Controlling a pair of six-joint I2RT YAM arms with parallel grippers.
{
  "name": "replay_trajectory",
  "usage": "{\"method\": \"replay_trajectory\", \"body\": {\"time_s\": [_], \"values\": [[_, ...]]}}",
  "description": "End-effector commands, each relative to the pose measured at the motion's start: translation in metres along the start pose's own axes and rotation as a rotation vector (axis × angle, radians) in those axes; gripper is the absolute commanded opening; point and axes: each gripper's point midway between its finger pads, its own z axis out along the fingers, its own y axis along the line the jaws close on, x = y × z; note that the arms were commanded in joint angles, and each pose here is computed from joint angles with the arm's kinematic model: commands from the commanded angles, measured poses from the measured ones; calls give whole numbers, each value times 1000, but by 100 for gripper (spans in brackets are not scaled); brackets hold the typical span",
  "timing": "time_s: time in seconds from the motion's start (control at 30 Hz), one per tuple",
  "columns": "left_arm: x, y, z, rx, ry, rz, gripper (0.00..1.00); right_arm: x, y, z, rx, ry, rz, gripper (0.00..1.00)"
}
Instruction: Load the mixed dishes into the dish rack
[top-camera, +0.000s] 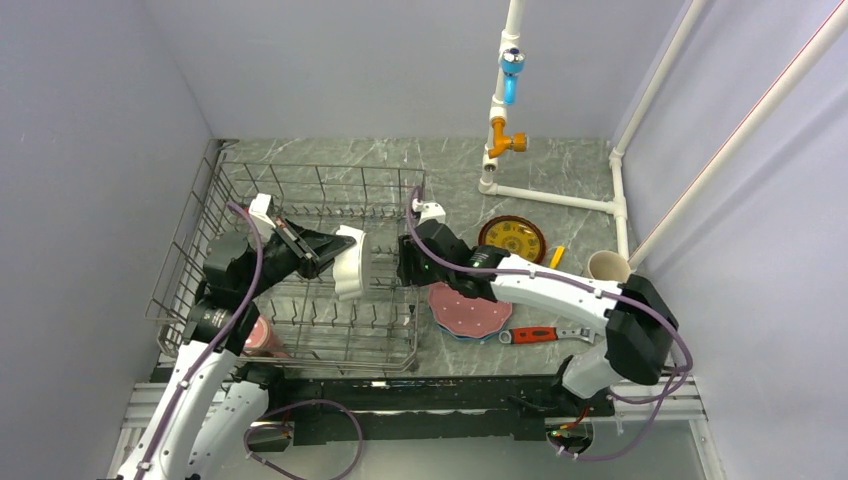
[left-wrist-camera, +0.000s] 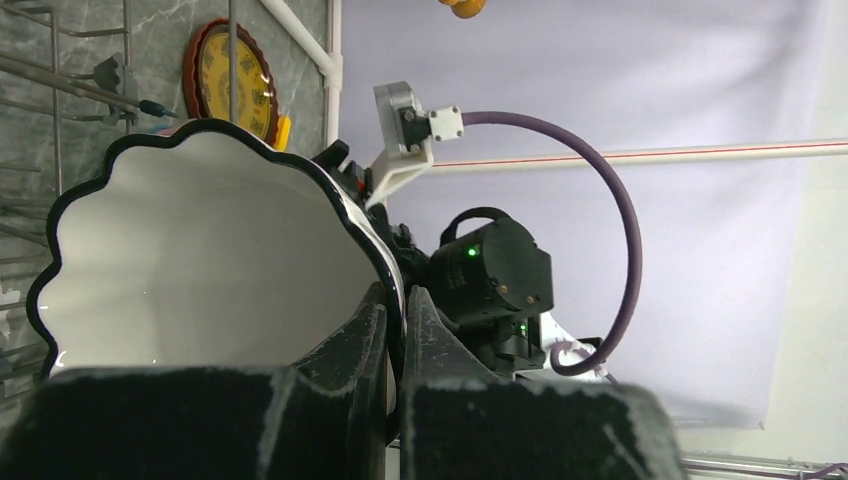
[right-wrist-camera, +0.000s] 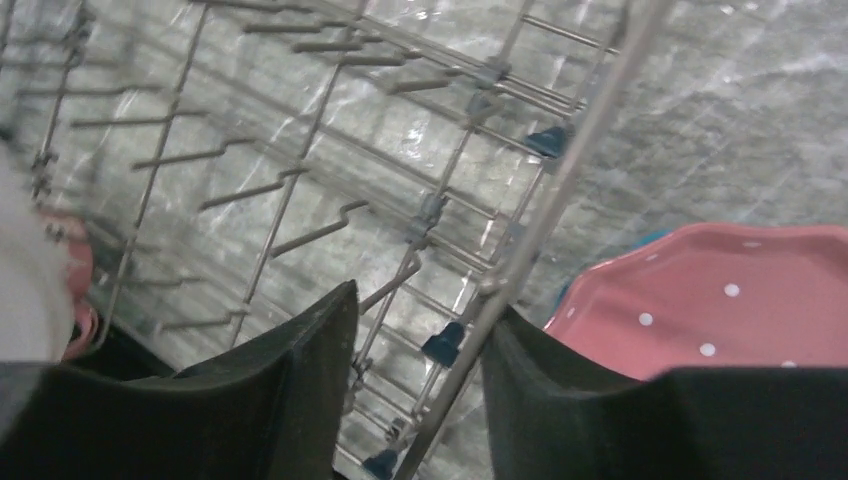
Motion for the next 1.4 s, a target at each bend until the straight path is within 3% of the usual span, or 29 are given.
{"method": "replay_trajectory", "body": {"time_s": [0.0,0.07,0.2,0.37,0.57,0.73,1.07,1.37], "values": [[1,-29,-4,94,11,15,0,-47,9,8,39,-161,101,33],[-2,-27,-3,91,-3,18,0,-55,4,17,86,-188,133,15],[-7,-24,-3,67,-33,40,0,-71,1,32,159,-200,183,0],[-8,-22,1,68,-28,26,0,-91,6,37,182,-231,214,0],[-12,-22,14,134,-9,7,0,-86,14,49,129,-215,190,0],[-17,-10,23,219,-24,-95,0,-88,9,47,102,-219,188,0],[-25,-20,29,317,-34,-107,0,-83,8,52,71,-206,207,0],[-20,-14,39,267,14,-196,0,-85,9,54,62,-207,221,0]]}}
